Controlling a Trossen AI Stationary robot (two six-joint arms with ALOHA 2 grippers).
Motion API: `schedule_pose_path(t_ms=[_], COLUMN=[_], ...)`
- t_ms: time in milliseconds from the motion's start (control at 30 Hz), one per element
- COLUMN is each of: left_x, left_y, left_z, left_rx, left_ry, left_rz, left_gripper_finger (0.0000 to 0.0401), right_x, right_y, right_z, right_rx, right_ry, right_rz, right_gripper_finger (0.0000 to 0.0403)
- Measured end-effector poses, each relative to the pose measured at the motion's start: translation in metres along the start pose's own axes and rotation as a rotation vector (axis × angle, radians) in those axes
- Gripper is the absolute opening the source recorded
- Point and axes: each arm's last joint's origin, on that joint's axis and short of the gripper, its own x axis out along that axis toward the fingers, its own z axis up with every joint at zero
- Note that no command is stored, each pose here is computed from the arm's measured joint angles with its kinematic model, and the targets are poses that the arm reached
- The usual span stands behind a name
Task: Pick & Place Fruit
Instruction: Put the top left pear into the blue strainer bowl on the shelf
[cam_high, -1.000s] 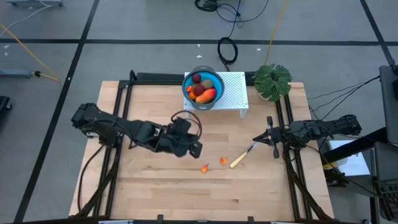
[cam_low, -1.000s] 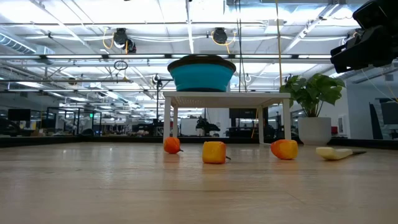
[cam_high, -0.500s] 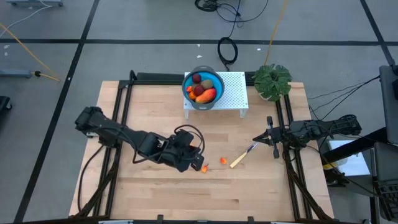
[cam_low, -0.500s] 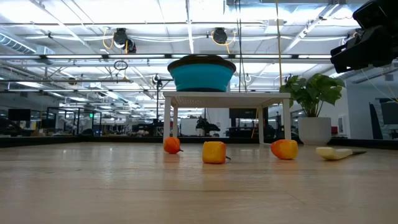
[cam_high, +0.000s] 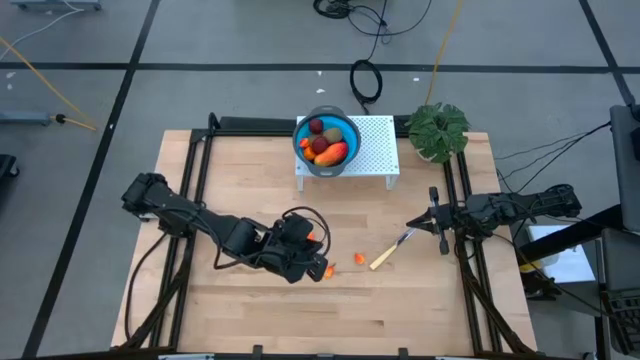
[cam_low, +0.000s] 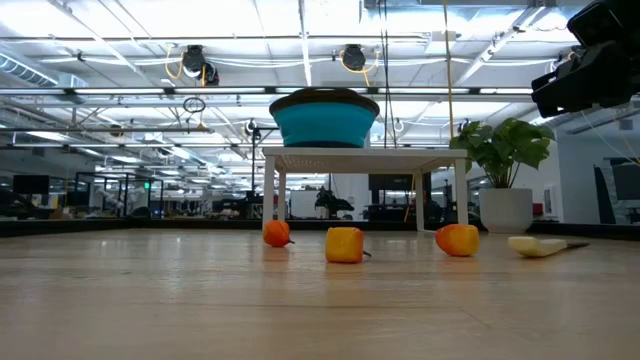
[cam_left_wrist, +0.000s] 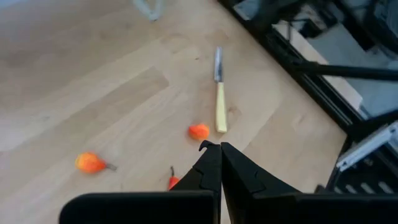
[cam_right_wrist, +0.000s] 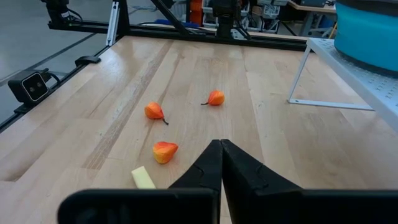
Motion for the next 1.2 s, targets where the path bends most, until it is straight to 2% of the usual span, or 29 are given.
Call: schedule_pose_path(t_ms=[100,300,633,733,1033,1200], left_x=[0.003,0.021,0.045,0.047,0.049,0.053], left_y=[-0.003,-0.011,-0.009,-0.007,0.004,0.007], left_z=[-0.005,-0.019,-0.046,-0.049,-0.048,-0.042], left_rx=[0.112,0.246,0.680,0.767,0.890,0.897], left_ry=[0.021,0.093,0.219,0.236,0.350,0.358], left_rz=[-0.020,-0.068,-0.065,-0.053,-0.035,-0.038], left_gripper_finger=[0.0002,0.0009,0.0010,0.0010,0.0013,0.0049], right_x=[0.000,0.000,0.000,0.000,0.000,0.000], right_y=[0.000,0.000,0.000,0.000,0.000,0.000], right_z=[0.000,-0.001,-0.001,-0.001,-0.001,-0.001], right_rx=[-0.004,-0.007,-0.007,-0.007,-0.007,-0.008], right_ry=[0.000,0.006,0.008,0.008,0.007,0.008], right_rz=[0.000,0.000,0.000,0.000,0.000,0.000], right_gripper_finger=[0.0000,0.0000,0.0000,0.0000,0.0000,0.0000])
